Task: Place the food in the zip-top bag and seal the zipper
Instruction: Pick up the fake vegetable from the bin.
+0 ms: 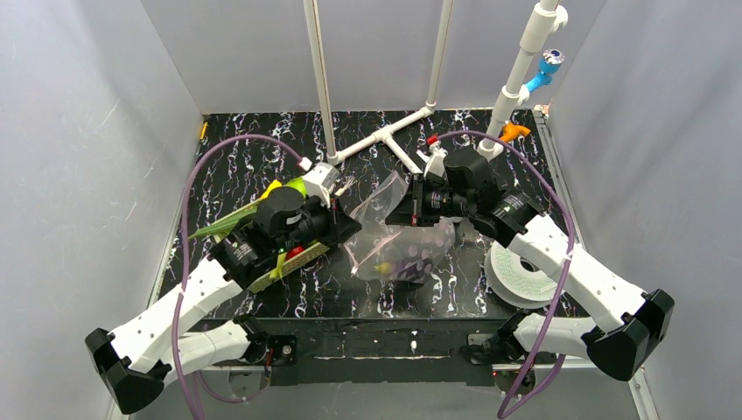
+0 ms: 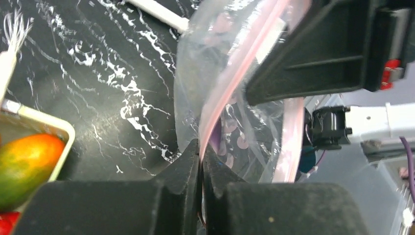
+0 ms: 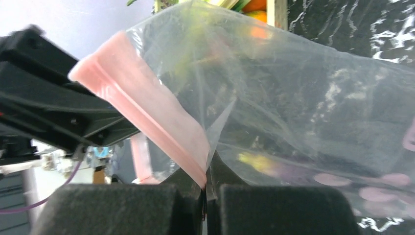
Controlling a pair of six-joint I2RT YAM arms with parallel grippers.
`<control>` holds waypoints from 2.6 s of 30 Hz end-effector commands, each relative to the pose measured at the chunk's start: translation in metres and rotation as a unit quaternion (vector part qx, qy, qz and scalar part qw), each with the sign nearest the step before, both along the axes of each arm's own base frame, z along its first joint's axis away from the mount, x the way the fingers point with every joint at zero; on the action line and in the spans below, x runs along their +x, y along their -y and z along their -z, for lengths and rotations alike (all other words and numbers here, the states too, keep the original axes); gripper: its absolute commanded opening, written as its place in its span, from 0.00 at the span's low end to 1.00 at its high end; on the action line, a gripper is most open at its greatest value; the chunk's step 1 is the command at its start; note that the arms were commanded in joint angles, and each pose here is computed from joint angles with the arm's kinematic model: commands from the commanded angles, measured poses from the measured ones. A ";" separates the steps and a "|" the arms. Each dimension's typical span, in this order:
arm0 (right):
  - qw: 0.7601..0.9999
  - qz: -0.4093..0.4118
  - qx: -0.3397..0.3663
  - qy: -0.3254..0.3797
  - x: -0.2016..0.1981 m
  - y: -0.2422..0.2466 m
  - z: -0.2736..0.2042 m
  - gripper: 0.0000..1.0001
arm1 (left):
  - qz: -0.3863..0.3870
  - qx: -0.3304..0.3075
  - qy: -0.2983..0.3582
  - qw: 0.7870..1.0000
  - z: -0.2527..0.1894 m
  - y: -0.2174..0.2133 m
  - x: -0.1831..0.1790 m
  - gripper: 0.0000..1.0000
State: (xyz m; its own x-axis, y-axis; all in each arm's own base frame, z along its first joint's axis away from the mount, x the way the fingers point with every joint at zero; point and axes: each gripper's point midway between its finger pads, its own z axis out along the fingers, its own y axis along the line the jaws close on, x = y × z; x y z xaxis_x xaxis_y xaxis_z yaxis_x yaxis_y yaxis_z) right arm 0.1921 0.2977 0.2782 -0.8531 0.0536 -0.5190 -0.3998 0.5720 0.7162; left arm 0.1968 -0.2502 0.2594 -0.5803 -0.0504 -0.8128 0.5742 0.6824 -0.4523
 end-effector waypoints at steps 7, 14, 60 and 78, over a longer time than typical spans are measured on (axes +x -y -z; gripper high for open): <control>0.992 0.031 -0.036 0.115 0.010 0.033 -0.060 0.01 | 0.063 -0.042 0.056 0.996 -0.065 0.020 -0.005 0.00; 0.992 0.025 -0.032 0.119 0.004 0.035 -0.053 0.01 | 0.027 -0.032 0.012 0.999 -0.032 0.010 -0.006 0.12; 0.995 0.011 -0.049 0.089 -0.002 0.032 -0.017 0.01 | -0.167 0.399 -0.101 0.896 0.141 -0.162 0.084 0.51; 0.995 0.002 -0.046 0.085 -0.001 0.027 -0.021 0.01 | -0.182 0.406 -0.065 0.893 0.110 -0.173 0.087 0.13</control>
